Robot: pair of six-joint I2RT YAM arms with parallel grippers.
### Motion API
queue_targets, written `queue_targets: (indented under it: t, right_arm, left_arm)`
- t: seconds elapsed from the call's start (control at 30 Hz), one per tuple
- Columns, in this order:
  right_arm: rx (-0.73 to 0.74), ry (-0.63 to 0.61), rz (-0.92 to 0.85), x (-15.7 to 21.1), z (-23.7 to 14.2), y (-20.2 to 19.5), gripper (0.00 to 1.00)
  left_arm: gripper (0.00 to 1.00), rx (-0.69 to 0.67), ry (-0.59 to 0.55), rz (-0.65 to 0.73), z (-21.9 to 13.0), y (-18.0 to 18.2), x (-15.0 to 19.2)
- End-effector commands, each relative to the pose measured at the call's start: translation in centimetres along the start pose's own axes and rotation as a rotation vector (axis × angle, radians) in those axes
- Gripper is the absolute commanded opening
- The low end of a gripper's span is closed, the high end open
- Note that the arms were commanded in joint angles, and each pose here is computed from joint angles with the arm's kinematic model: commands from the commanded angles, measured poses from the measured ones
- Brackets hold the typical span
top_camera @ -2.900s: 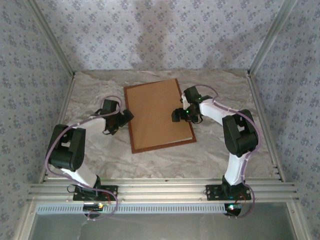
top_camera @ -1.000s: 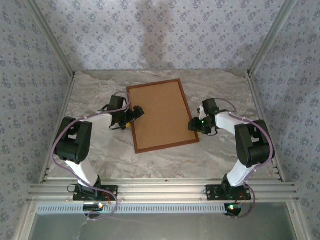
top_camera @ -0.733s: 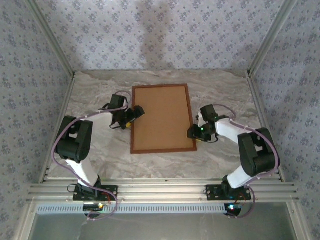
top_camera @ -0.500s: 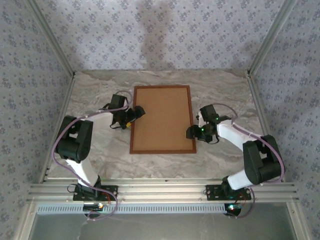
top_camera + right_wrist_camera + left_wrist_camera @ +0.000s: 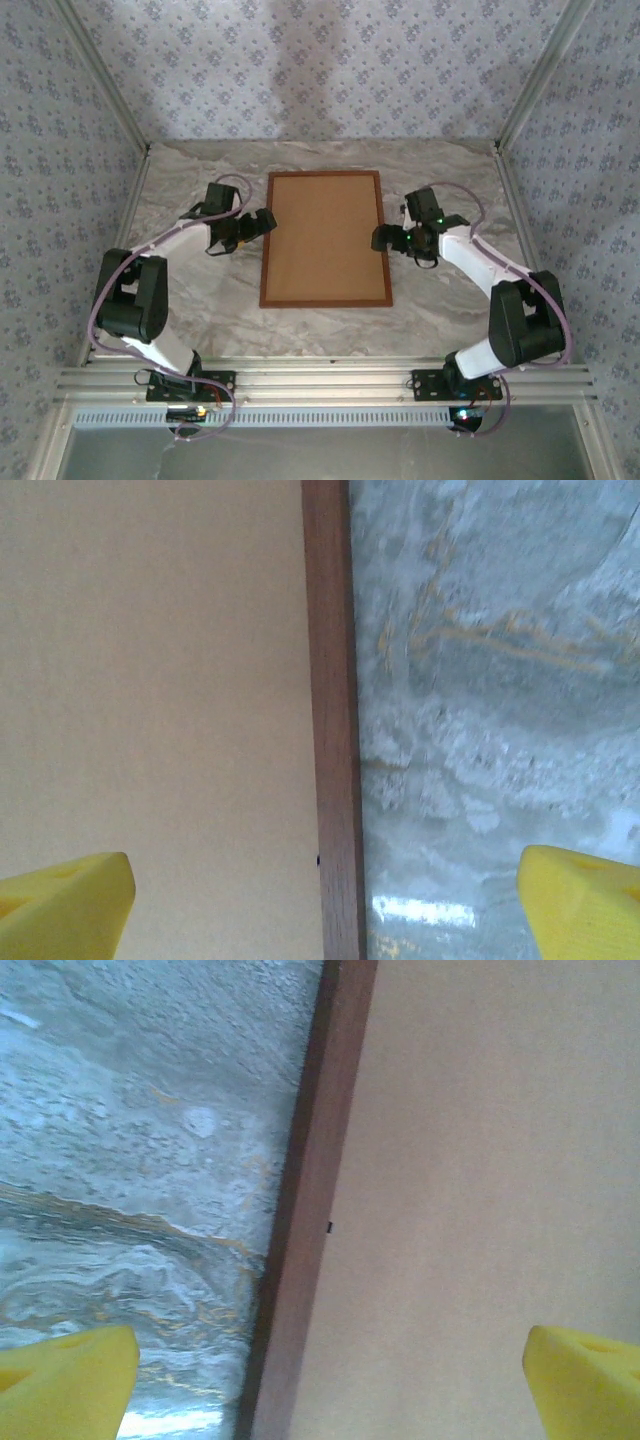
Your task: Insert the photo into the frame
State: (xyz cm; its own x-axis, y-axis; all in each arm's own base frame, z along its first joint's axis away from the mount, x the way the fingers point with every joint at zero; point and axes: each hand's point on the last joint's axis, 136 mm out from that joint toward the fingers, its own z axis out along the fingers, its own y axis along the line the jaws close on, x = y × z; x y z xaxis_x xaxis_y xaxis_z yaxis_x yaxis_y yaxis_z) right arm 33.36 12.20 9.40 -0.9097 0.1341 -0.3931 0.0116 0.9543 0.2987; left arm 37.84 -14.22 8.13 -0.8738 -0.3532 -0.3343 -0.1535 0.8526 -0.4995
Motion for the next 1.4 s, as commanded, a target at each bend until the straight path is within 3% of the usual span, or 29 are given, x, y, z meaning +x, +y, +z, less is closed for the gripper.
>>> queue_targets:
  t: [0.0,0.33,0.53,0.87,1.1,1.37]
  right_arm:
    - [-0.008,-0.056,0.005,-2.5,-0.2,0.2,1.0]
    - [-0.023,-0.193,-0.051,-7.1,-0.3,0.3,1.0]
    - [-0.039,-0.14,-0.01,-7.6,0.3,0.0,1.0]
    - [-0.074,-0.104,0.047,-7.3,1.6,-0.5,1.0]
    - [-0.064,-0.107,0.051,-8.0,1.9,-0.5,1.0]
    - [-0.015,-0.14,0.074,-11.0,1.8,-1.2,1.0]
  left_arm:
    - [0.99,-0.091,0.003,0.091,-0.6,1.0,-0.6]
    - [0.82,-0.136,0.087,0.179,3.4,0.1,-3.0]
    - [0.67,-0.164,0.129,0.181,6.3,-0.1,-3.5]
    - [0.43,-0.26,0.165,0.24,8.7,0.6,-2.2]
    - [0.11,-0.287,0.192,0.261,9.3,1.4,-1.1]
    - [0.03,-0.295,0.241,0.333,9.1,1.4,1.6]
